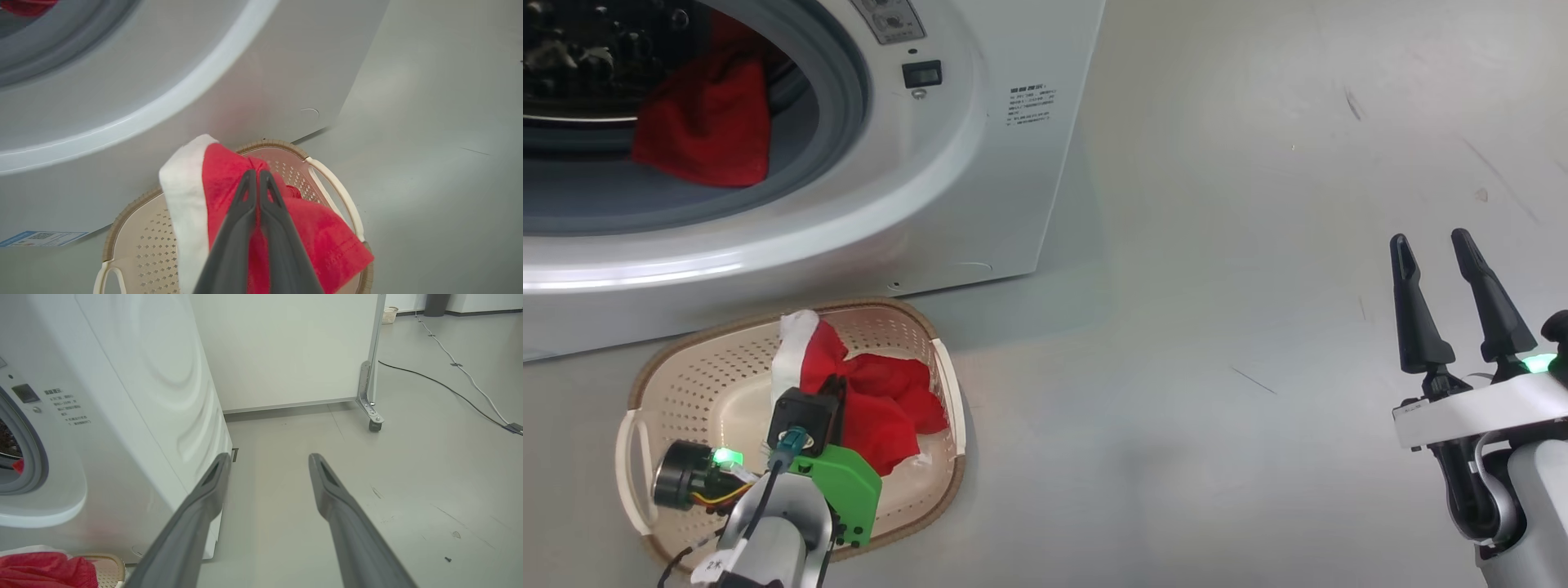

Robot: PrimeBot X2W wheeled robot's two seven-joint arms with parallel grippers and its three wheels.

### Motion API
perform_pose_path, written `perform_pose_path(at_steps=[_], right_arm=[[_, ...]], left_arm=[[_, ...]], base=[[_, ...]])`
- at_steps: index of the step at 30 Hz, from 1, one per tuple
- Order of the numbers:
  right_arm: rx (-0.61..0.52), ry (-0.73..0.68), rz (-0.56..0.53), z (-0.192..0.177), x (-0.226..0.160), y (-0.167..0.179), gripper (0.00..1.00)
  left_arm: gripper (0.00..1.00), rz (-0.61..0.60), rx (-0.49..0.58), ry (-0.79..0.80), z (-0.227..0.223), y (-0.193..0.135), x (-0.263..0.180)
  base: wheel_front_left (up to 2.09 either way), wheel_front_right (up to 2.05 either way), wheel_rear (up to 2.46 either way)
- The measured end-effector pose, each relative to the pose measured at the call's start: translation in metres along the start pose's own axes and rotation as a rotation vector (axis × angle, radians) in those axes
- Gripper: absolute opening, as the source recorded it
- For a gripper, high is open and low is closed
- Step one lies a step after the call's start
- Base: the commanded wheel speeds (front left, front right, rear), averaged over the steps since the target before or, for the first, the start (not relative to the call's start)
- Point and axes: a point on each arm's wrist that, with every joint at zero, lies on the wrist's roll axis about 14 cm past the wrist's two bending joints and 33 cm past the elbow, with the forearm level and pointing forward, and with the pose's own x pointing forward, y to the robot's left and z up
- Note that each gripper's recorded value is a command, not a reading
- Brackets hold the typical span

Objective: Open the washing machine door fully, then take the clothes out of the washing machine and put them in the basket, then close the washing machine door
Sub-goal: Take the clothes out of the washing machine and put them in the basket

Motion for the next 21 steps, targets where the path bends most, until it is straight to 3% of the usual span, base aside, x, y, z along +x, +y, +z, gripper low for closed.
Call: perform_pose_path(at_steps=[8,21], right_arm=[[-0.010,0.029,-0.062,-0.008,0.003,-0.023,1.00],[-0.028,0.056,-0.096,-0.016,0.011,-0.040,1.00]], left_arm=[[0.00,-0.021,-0.002,0.113,-0.032,-0.005,0.023],[0.00,0.077,-0.078,0.246,-0.080,0.022,0.029]], base=[[0.00,0.00,0.00],[0.00,0.00,0.00]])
